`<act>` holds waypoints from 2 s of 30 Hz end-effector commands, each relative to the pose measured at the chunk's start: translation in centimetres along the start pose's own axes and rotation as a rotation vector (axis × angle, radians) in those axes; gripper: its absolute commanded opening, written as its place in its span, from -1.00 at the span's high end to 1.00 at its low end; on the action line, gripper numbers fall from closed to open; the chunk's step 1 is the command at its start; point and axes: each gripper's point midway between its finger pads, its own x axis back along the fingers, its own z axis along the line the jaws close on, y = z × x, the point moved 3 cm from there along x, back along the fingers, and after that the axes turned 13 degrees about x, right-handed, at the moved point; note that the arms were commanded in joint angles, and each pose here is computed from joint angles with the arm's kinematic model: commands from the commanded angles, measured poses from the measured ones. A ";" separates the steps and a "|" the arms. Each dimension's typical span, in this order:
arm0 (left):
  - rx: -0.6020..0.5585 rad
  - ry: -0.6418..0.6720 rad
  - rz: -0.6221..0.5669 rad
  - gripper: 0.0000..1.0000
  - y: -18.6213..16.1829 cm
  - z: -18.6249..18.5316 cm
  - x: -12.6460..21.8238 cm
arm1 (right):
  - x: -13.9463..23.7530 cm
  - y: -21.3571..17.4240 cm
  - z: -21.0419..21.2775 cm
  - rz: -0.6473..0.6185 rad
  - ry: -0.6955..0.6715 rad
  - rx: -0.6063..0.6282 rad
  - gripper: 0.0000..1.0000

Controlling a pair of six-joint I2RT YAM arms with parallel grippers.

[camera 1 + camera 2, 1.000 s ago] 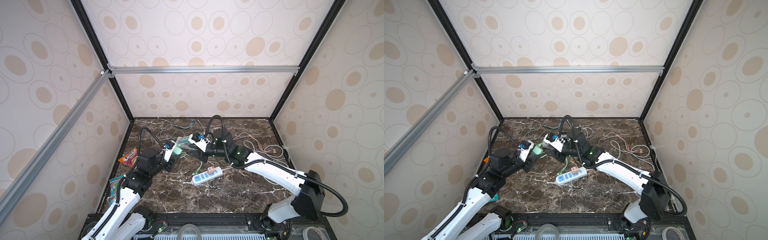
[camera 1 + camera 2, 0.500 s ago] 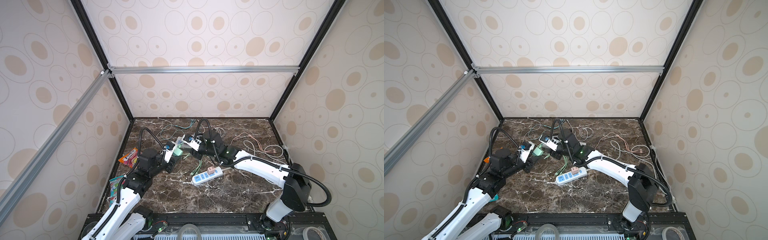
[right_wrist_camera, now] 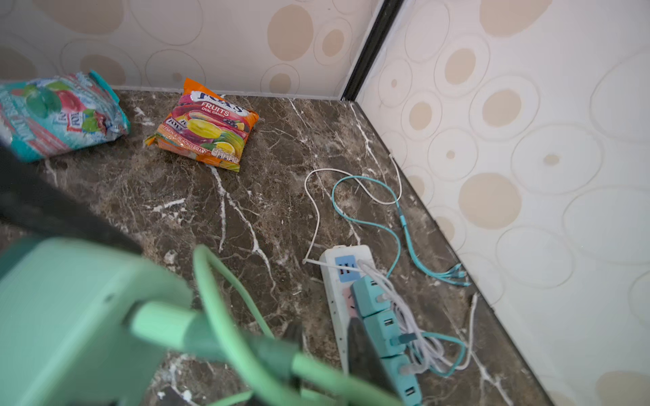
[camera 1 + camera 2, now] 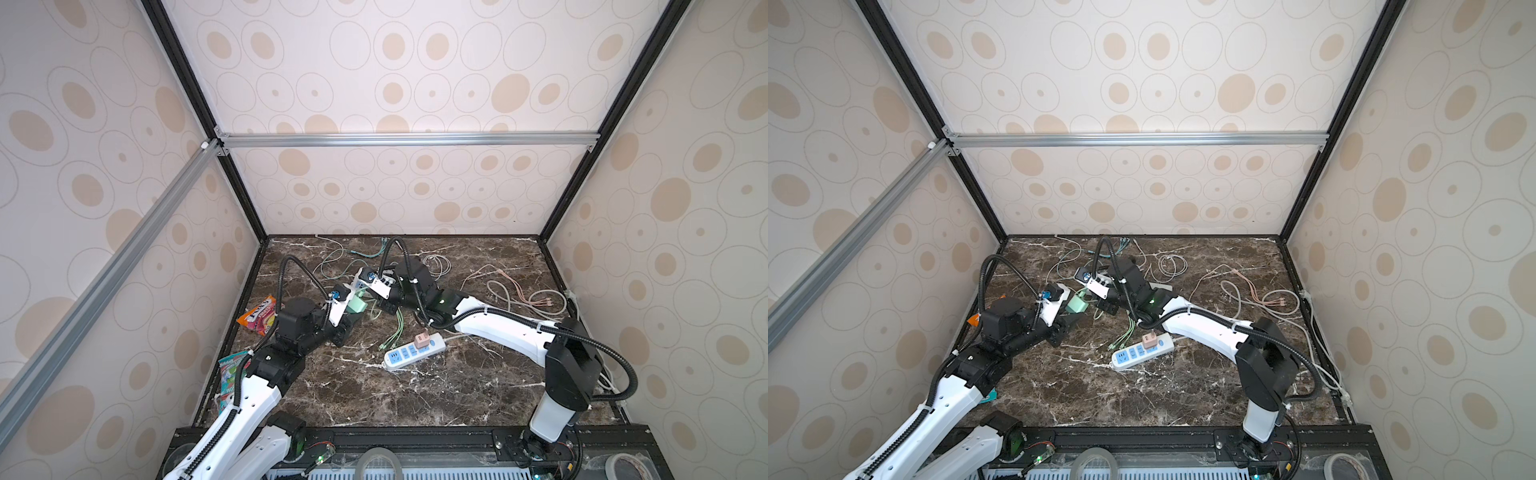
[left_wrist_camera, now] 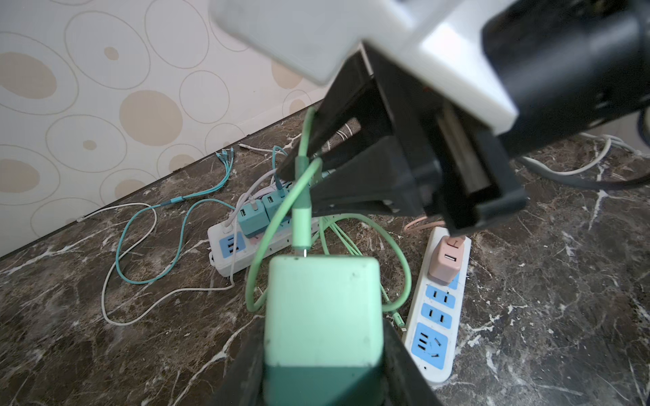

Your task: Insert the plug

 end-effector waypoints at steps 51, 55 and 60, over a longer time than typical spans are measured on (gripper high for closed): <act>0.128 0.499 -0.100 1.00 1.7 7.5 2.8 | 11.1 -0.2 -8.9 -0.290 0.097 -0.734 0.89; 0.170 0.823 -0.044 1.00 0.5 11.2 5.2 | 9.2 -3.9 -7.9 -0.177 0.041 -0.755 0.78; 0.196 0.587 0.003 1.00 0.0 8.8 2.6 | 4.5 -7.5 -3.1 0.034 0.273 -0.880 0.68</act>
